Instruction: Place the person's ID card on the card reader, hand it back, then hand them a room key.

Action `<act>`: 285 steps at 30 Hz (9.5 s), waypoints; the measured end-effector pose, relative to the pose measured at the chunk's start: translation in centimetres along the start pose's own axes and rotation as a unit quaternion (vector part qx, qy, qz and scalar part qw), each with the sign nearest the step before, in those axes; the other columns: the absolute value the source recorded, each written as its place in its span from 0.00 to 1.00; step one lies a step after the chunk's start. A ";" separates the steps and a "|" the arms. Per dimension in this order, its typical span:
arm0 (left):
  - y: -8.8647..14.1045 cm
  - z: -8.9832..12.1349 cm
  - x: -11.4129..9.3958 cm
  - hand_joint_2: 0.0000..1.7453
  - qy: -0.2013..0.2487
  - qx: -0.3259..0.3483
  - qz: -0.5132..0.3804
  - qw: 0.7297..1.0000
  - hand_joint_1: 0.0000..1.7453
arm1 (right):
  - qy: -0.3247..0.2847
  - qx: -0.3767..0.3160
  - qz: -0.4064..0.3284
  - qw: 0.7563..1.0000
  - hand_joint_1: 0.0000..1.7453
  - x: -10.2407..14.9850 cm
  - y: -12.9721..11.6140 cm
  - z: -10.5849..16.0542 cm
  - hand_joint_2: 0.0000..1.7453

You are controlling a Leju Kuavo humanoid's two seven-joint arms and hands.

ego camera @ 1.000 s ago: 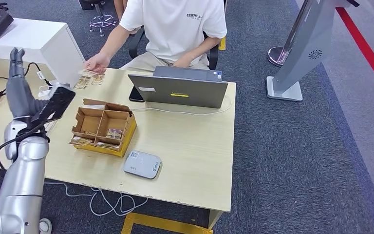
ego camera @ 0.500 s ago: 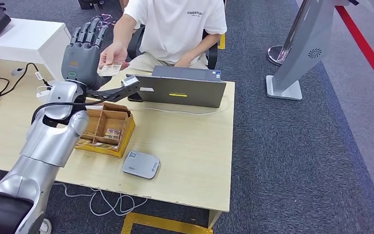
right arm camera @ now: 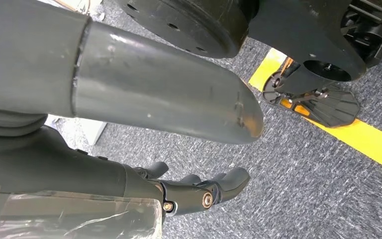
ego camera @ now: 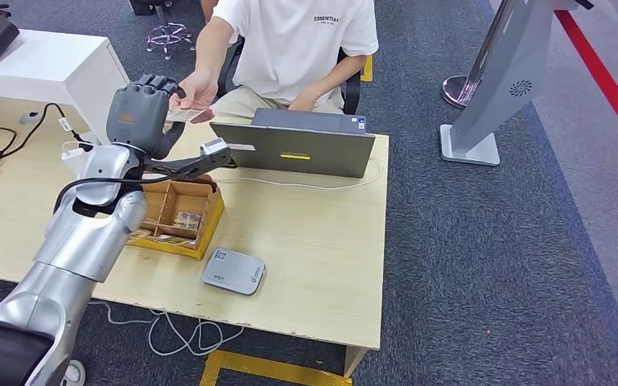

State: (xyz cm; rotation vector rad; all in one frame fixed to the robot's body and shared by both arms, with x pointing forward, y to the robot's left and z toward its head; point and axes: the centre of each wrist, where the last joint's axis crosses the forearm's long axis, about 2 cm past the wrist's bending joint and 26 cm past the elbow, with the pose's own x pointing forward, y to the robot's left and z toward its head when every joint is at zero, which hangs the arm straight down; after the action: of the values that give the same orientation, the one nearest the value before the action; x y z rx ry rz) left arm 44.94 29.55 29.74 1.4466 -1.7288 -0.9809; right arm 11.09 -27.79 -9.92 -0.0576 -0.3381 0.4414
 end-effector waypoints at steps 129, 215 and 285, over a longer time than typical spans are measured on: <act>-1.9 -1.3 -1.2 1.00 0.003 0.043 -0.151 0.988 0.75 | 0.021 -0.006 0.013 1.000 0.00 0.0 -0.9 0.0 0.00; -8.4 23.8 -0.6 1.00 -0.084 -0.095 -0.113 0.986 0.00 | 0.034 -0.008 -0.078 0.996 0.00 -4.0 0.0 0.5 0.00; -11.2 20.8 -3.5 1.00 0.026 -0.112 -0.097 0.989 1.00 | 0.036 -0.008 -0.045 0.998 0.00 -2.9 -0.6 0.3 0.00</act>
State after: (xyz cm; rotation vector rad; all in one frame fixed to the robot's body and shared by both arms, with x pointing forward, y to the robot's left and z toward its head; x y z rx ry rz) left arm 32.98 34.46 9.60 1.4981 -1.4101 -1.1883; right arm 8.71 -29.56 -10.47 -0.0739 -0.2721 0.3467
